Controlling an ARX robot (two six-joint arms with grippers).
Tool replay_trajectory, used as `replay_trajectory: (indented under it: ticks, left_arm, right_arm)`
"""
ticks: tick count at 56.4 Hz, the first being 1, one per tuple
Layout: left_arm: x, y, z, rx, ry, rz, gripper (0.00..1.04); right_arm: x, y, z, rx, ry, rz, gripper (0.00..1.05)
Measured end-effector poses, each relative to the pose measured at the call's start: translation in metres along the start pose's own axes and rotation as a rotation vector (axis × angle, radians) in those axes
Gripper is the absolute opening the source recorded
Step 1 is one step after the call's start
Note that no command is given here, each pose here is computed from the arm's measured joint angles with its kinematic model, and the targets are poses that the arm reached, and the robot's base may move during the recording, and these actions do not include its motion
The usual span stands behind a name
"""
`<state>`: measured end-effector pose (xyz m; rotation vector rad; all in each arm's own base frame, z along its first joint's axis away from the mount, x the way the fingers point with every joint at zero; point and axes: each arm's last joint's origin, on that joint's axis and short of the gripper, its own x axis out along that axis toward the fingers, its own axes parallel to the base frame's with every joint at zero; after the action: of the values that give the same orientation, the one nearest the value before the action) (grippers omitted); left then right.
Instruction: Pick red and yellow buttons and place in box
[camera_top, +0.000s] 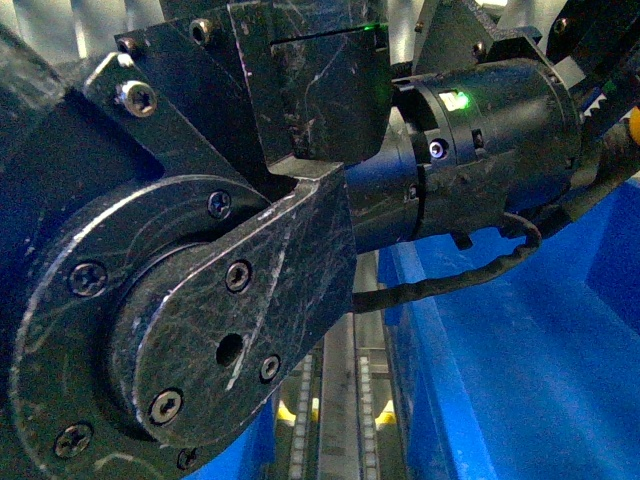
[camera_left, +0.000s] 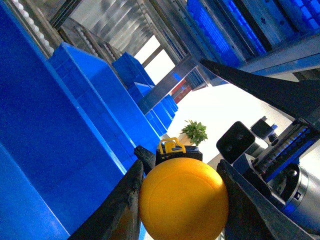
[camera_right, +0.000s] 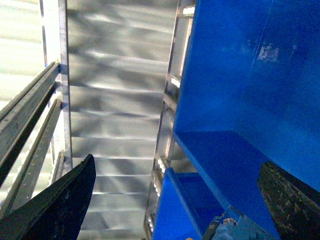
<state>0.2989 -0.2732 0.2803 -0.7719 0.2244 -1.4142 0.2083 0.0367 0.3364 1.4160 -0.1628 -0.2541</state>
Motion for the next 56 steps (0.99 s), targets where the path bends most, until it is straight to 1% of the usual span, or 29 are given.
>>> replay_trajectory:
  ticks: [12, 18, 21, 28, 31, 33, 36, 56]
  left_arm:
    - [0.0003, -0.0001, 0.0002, 0.001, 0.000, -0.001, 0.35]
    - [0.0004, -0.0001, 0.0002, 0.000, -0.001, -0.001, 0.35]
    - [0.0007, -0.0004, 0.0007, 0.000, -0.002, -0.002, 0.35]
    - [0.0019, -0.0017, 0.0029, 0.003, -0.007, -0.010, 0.35]
    - [0.0024, -0.0022, 0.0037, 0.005, -0.009, -0.012, 0.35]
    - [0.0027, -0.0026, 0.0044, 0.006, -0.011, -0.013, 0.35]
    - [0.0028, -0.0021, 0.0040, 0.001, -0.009, -0.014, 0.35]
    - [0.0037, -0.0002, 0.0028, -0.002, -0.008, -0.011, 0.35]
  right_arm:
    - [-0.0003, 0.0002, -0.0003, 0.000, 0.001, 0.001, 0.98]
    - [-0.0002, 0.0000, -0.0004, -0.009, -0.004, 0.000, 0.78]
    - [0.0001, -0.0002, -0.0004, -0.013, -0.007, -0.002, 0.72]
    - [0.0003, -0.0006, -0.0004, -0.023, -0.013, -0.006, 0.51]
    - [0.0003, -0.0008, -0.0004, -0.025, -0.013, -0.007, 0.44]
    - [0.0003, -0.0013, -0.0004, -0.027, -0.015, -0.012, 0.36]
    - [0.0004, -0.0016, -0.0001, -0.024, -0.019, -0.015, 0.30]
    - [0.0011, -0.0019, 0.0000, -0.026, -0.024, -0.017, 0.29]
